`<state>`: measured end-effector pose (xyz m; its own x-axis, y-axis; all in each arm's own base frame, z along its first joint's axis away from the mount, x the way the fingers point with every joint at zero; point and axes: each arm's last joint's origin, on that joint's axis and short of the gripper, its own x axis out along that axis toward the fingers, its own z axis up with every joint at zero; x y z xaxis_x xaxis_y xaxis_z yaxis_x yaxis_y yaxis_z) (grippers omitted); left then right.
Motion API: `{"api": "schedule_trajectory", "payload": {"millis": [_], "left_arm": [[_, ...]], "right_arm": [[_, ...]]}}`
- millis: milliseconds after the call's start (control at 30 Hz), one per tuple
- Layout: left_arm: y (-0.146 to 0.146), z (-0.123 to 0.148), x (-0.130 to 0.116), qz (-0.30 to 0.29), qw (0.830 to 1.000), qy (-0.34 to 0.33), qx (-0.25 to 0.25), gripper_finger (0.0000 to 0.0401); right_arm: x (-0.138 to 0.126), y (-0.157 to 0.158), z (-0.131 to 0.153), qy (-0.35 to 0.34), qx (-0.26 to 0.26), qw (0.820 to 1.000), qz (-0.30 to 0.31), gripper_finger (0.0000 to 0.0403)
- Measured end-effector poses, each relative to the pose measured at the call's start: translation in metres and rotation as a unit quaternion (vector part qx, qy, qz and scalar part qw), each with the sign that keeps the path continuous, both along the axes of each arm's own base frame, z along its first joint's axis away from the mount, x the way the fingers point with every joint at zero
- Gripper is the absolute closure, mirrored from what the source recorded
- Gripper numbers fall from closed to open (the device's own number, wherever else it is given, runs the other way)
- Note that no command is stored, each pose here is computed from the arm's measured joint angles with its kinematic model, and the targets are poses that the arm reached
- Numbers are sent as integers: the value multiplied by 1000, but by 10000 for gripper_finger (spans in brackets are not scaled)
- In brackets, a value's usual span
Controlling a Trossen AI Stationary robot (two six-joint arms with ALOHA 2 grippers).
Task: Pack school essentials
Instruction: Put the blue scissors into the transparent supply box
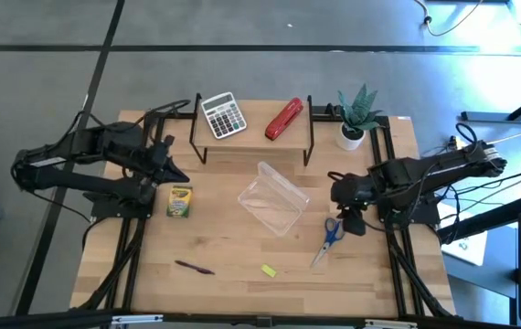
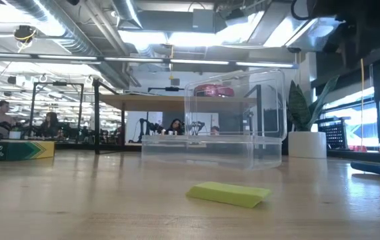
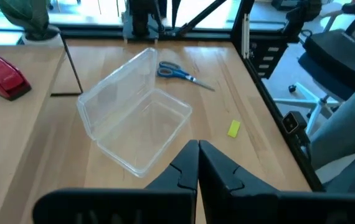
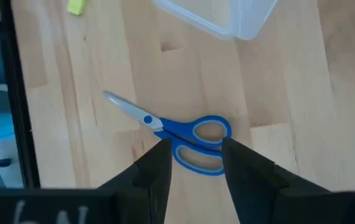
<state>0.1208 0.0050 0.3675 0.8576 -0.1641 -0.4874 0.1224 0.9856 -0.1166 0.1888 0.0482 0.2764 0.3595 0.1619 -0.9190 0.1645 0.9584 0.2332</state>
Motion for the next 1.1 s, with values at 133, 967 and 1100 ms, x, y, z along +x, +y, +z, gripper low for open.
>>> {"api": "schedule_trajectory", "payload": {"millis": [133, 967, 1100], "left_arm": [[-1, -5, 15, -14, 1000, 27, 10, 401], [-33, 35, 65, -42, 995, 46, 78, 401], [-33, 35, 65, -42, 995, 45, 78, 401]], "right_arm": [[4, 2, -4, 14, 12, 1000, 8, 262], [23, 7, -27, 58, -22, 993, 103, 188], [27, 8, -34, 65, -43, 987, 142, 179]]}}
